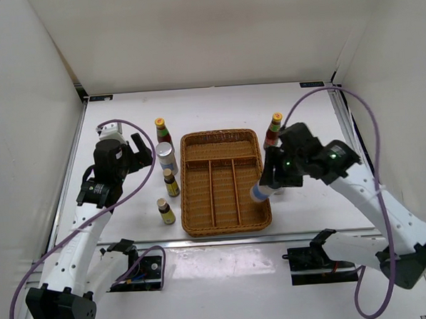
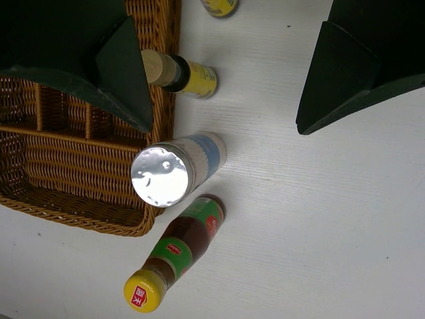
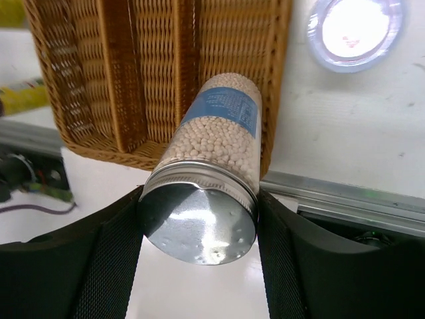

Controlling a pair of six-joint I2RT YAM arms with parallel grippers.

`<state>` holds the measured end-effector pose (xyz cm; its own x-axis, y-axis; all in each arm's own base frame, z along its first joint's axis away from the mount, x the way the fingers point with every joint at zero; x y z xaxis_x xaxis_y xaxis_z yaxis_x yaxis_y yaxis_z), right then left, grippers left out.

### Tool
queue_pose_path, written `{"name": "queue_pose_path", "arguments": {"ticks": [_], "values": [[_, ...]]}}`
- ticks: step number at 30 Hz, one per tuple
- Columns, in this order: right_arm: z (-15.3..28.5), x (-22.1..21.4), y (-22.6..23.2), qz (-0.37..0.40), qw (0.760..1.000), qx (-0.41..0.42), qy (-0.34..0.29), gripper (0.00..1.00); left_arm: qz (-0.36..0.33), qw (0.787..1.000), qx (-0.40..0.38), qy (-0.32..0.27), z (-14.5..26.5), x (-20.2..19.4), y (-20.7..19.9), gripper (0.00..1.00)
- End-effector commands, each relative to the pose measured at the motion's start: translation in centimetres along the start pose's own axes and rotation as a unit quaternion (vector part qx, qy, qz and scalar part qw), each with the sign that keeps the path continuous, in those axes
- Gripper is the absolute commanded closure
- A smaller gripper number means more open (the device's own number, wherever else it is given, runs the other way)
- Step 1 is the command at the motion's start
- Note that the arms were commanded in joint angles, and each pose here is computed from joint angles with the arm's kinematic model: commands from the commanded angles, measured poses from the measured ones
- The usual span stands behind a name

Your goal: Organize the condiment bottles

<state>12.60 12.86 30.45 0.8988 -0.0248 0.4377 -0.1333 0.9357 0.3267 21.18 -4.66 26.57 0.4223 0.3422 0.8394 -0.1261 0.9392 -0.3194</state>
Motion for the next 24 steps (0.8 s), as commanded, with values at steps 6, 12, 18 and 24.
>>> {"name": "queue_pose_path", "arguments": {"ticks": [6, 12, 18, 24], "values": [[-5.1, -0.8, 2.5, 0.041, 0.998, -0.039, 0.017, 0.93, 0.003, 1.0, 0.01, 0.003, -0.2, -0.3, 0.1, 0.01], [-7.2, -1.5, 2.6, 0.062, 0.995, -0.07, 0.032, 0.81, -0.004, 1.0, 0.011, 0.018, -0.5, -0.6, 0.2, 0.01], [-7.4, -1.6, 2.7, 0.067, 0.994, -0.078, 0.032, 0.32, -0.005, 1.0, 0.01, 0.028, -0.8, -0.7, 0.1, 0.01], [-3.4, -0.1, 2.9, 0.077, 0.992, -0.084, -0.053, 0.0, -0.016, 0.999, -0.005, 0.035, -0.8, -0.6, -0.1, 0.01]]}}
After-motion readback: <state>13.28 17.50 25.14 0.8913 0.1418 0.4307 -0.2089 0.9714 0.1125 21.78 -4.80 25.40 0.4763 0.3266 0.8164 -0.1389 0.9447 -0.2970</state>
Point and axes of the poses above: each gripper's point midway between its finger pads, its own z axis back along the fingers, its own y axis along the line the jaws close on, x = y × z, the point moved 10 cm from there along z, back along the fingers, and after that the axes turned 4 degrees about z, right-handed, at the moved point
